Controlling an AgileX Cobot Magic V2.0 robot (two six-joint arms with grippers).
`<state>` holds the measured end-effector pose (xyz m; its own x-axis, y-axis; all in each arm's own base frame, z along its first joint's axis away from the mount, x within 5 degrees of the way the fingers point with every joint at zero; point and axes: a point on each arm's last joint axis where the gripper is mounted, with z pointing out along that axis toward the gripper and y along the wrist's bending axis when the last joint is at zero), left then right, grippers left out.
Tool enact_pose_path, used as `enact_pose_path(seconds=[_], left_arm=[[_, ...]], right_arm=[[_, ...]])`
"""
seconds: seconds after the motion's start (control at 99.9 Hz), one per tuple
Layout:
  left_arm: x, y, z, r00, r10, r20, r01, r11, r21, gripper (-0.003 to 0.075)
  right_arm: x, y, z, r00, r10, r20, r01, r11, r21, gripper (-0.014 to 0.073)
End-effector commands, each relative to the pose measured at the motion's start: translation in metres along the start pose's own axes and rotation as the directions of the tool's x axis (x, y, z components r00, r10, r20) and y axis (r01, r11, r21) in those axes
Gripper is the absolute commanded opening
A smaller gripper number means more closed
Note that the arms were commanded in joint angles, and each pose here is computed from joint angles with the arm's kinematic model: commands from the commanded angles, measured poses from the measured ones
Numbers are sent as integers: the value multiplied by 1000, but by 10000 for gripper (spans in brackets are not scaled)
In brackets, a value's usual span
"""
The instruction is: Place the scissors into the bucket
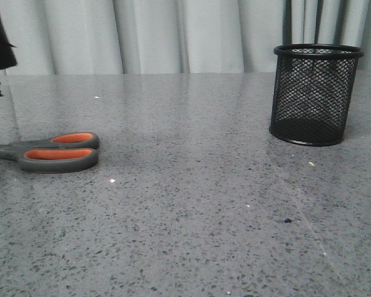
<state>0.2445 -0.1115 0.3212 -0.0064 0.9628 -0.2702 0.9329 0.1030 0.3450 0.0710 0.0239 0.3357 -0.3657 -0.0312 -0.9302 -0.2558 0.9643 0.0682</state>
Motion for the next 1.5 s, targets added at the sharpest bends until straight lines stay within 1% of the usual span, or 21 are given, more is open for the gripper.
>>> enact_pose_path(seconds=[0.0,0.13,0.34,0.41,0.52,0.59,0.69,0.801,0.851,0.951,1.001,1.051,1.221,1.291,1.491], left_arm=[[-9,11,-5,998,47,29,-46,998,-42,377],[-11,17,13,995,103,14,-103,995,0,377],[-13,24,37,995,98,2,-98,995,25,377],[-13,23,43,997,82,8,-82,994,67,377],[-12,21,53,997,82,-13,-80,990,116,377],[-10,23,56,995,97,-35,-93,989,115,377],[-5,26,59,981,177,-85,-168,980,104,377],[-6,29,59,981,178,-77,-173,983,67,377],[-7,28,58,985,159,-69,-153,985,79,377],[-7,25,56,995,60,-81,-51,993,108,377],[-7,23,55,995,37,-91,-25,991,135,377],[-6,20,53,994,34,-104,-15,984,178,377],[-3,15,52,990,44,-134,-11,972,234,377],[-1,15,52,986,61,-158,-22,972,233,377],[-3,20,55,989,63,-134,-38,982,186,377]], right_arm=[[-16,-1,-3,996,-13,91,11,1000,22,508],[-16,0,-3,996,-19,90,20,1000,-1,508],[-16,1,-3,995,-23,95,24,1000,-12,508],[-17,1,-3,995,-23,100,24,1000,-10,508],[-18,1,-3,994,-23,111,24,1000,-6,508],[-19,1,-3,993,-23,118,23,1000,-3,508],[-19,0,-4,992,-23,126,23,1000,0,508],[-21,0,-4,990,-23,140,22,1000,5,508],[-21,0,-4,989,-23,145,22,1000,7,508],[-23,-1,-4,987,-23,162,21,1000,13,508],[-23,-1,-4,986,-23,166,20,1000,15,508],[-23,-1,-4,985,-23,172,20,1000,18,508],[-24,-2,-4,982,-22,187,18,1000,24,508],[-24,-2,-4,982,-22,187,18,1000,24,508],[-24,-2,-4,982,-22,187,18,1000,24,508]])
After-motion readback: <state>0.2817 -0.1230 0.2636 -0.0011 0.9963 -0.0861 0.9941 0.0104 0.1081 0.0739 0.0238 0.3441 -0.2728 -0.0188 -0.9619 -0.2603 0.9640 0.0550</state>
